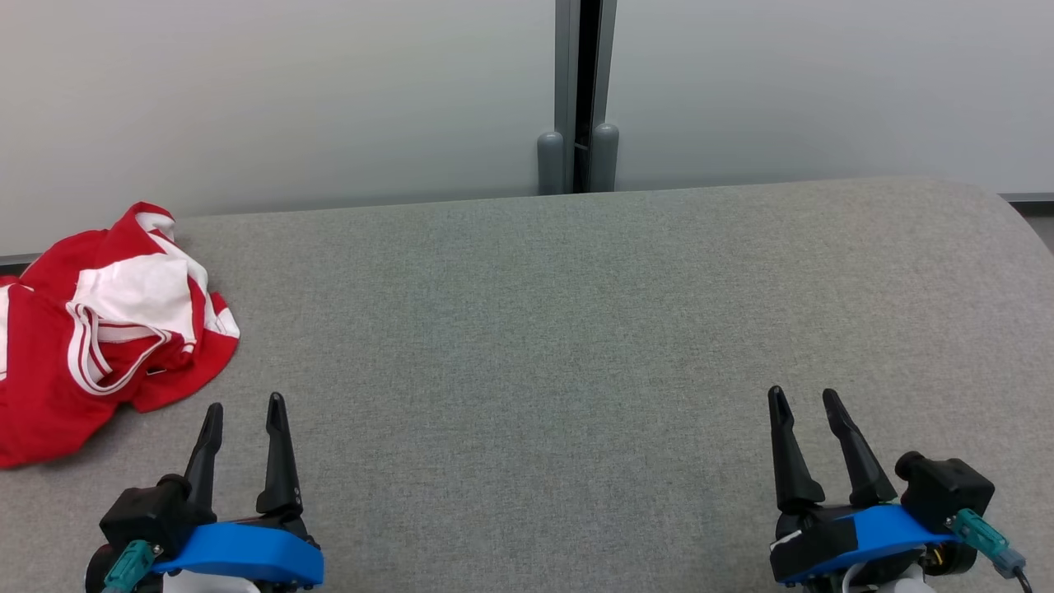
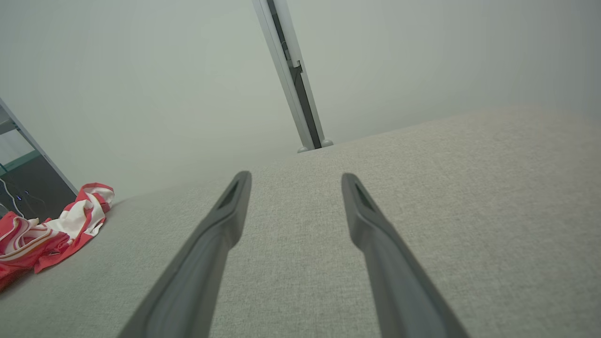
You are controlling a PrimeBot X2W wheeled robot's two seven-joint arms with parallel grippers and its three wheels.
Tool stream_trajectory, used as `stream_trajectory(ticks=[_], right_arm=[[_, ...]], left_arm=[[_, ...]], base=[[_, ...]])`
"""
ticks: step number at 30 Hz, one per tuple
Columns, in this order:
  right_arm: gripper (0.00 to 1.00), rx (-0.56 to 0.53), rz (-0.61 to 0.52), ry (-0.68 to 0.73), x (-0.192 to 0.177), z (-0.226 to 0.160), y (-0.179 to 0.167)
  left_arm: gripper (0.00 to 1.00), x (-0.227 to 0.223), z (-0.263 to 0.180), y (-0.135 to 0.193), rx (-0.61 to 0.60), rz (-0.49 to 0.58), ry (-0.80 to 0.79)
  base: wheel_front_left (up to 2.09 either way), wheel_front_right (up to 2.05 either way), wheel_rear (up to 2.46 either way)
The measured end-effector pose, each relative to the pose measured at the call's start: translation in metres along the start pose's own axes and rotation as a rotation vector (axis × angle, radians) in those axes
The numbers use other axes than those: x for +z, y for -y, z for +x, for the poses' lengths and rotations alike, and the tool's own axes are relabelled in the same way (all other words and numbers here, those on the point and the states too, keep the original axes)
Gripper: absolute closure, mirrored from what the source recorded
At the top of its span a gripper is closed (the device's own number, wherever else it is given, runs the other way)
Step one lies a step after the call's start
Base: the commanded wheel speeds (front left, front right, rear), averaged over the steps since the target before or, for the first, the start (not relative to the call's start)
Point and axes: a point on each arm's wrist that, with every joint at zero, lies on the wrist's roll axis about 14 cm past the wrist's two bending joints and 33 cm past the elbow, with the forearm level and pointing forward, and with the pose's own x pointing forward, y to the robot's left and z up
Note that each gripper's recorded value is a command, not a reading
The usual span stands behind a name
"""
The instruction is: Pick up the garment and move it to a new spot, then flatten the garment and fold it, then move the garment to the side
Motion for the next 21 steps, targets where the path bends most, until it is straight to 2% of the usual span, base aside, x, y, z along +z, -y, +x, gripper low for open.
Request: stream_trajectory(ticks=[21], right_arm=[[0.0, 0.053, -0.158, 0.014, 0.0001, 0.0021, -0.0103]], left_arm=[[0.0, 0.0021, 0.0022, 0.0059, -0.029, 0.159, 0.029]], base=[[0.0, 0.0, 0.0]])
